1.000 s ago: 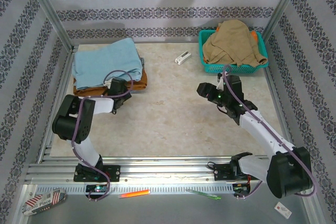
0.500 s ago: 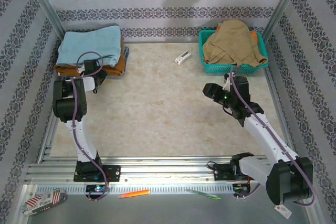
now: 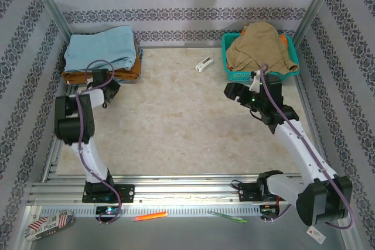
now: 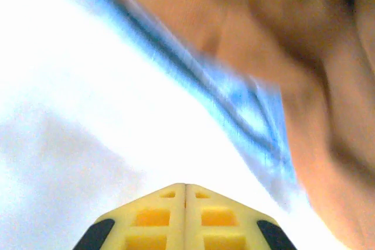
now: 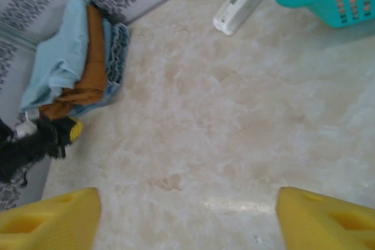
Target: Fold and stack the trousers
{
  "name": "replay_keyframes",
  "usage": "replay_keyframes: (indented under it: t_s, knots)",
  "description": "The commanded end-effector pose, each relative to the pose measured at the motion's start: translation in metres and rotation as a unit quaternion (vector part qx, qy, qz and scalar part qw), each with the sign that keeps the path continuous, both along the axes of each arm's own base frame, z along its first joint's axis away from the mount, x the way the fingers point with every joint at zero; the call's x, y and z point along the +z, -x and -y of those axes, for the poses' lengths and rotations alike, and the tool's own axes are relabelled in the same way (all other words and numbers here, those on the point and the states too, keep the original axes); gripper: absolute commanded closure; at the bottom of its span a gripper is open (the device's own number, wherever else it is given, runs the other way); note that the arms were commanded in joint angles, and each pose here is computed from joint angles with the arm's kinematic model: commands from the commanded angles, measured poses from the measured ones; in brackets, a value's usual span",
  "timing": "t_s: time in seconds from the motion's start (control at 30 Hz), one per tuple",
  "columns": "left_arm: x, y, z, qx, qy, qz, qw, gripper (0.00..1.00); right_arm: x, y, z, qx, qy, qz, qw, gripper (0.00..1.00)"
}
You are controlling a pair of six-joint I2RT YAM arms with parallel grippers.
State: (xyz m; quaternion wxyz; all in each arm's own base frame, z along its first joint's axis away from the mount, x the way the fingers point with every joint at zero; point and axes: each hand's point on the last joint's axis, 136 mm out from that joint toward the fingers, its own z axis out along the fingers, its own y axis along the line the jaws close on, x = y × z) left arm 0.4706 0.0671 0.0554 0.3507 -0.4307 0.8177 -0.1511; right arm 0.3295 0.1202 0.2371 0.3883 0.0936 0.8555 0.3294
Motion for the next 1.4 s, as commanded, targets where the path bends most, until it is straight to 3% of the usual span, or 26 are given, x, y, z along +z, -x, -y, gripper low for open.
replay_keyframes:
  t_s: [0.0,0.07,0.1,0.13,0.23,0.37,0.43,0.5,0.57,0.63,0.7,0.77,0.93,1.0,1.1,1.2,1.23,1.27,1.37]
  knots:
    - [0.078,0.025,0.023,-0.029,-0.034,0.107,0.993,0.72,0.042,0.015,-0.001,0.012,0.011,0.048,0.999,0.07]
    - [0.109,0.057,0.036,-0.061,-0.089,0.124,0.986,0.33,0.049,0.022,0.009,-0.015,0.028,0.056,0.998,0.02]
    - [0.128,0.068,0.043,-0.081,-0.117,0.143,0.979,0.06,0.045,0.023,0.019,-0.053,0.031,0.049,0.997,0.02]
    - [0.146,0.08,0.052,-0.107,-0.15,0.163,0.969,0.0,0.04,0.022,0.033,-0.105,0.032,0.046,0.993,0.02]
    - [0.196,0.113,0.053,-0.109,-0.226,0.194,0.948,0.0,0.044,0.018,0.047,-0.136,0.07,0.111,0.982,0.02]
    - [0.218,0.151,0.021,-0.014,-0.262,0.178,0.948,0.0,0.055,0.014,0.07,-0.168,0.155,0.168,0.959,0.02]
    - [0.215,0.148,0.027,-0.042,-0.299,0.212,0.929,0.01,0.05,0.01,0.069,-0.141,0.21,0.202,0.946,0.02]
    - [0.202,0.143,0.034,-0.06,-0.333,0.278,0.899,0.0,0.043,0.004,0.066,-0.121,0.237,0.231,0.936,0.02]
    - [0.175,0.147,0.022,-0.013,-0.361,0.31,0.879,0.0,0.029,-0.006,0.071,-0.135,0.239,0.243,0.93,0.02]
    - [0.144,0.149,0.012,-0.005,-0.388,0.272,0.88,0.01,0.011,-0.015,0.079,-0.137,0.259,0.241,0.925,0.02]
    - [0.114,0.142,0.018,-0.054,-0.406,0.222,0.885,0.01,-0.012,-0.02,0.094,-0.141,0.295,0.212,0.921,0.02]
    - [0.095,0.139,0.018,-0.064,-0.413,0.206,0.885,0.01,-0.038,-0.021,0.104,-0.127,0.326,0.198,0.915,0.02]
    - [0.069,0.121,0.021,-0.081,-0.432,0.212,0.873,0.01,-0.089,-0.028,0.118,-0.15,0.304,0.211,0.917,0.02]
    - [0.066,0.112,0.027,-0.099,-0.438,0.229,0.864,0.01,-0.104,-0.034,0.111,-0.124,0.307,0.221,0.917,0.02]
    - [0.057,0.108,0.03,-0.127,-0.42,0.195,0.877,0.01,-0.116,-0.043,0.103,-0.096,0.307,0.234,0.917,0.02]
    - [0.037,0.088,0.042,-0.182,-0.406,0.18,0.877,0.01,-0.13,-0.054,0.101,-0.091,0.302,0.241,0.918,0.02]
    - [0.04,0.078,0.047,-0.194,-0.413,0.193,0.869,0.01,-0.129,-0.055,0.101,-0.093,0.303,0.238,0.918,0.02]
    - [0.036,0.08,0.049,-0.21,-0.402,0.171,0.875,0.01,-0.131,-0.056,0.106,-0.1,0.31,0.217,0.92,0.02]
    - [0.037,0.075,0.038,-0.179,-0.41,0.16,0.88,0.01,-0.131,-0.068,0.126,-0.15,0.305,0.191,0.921,0.02]
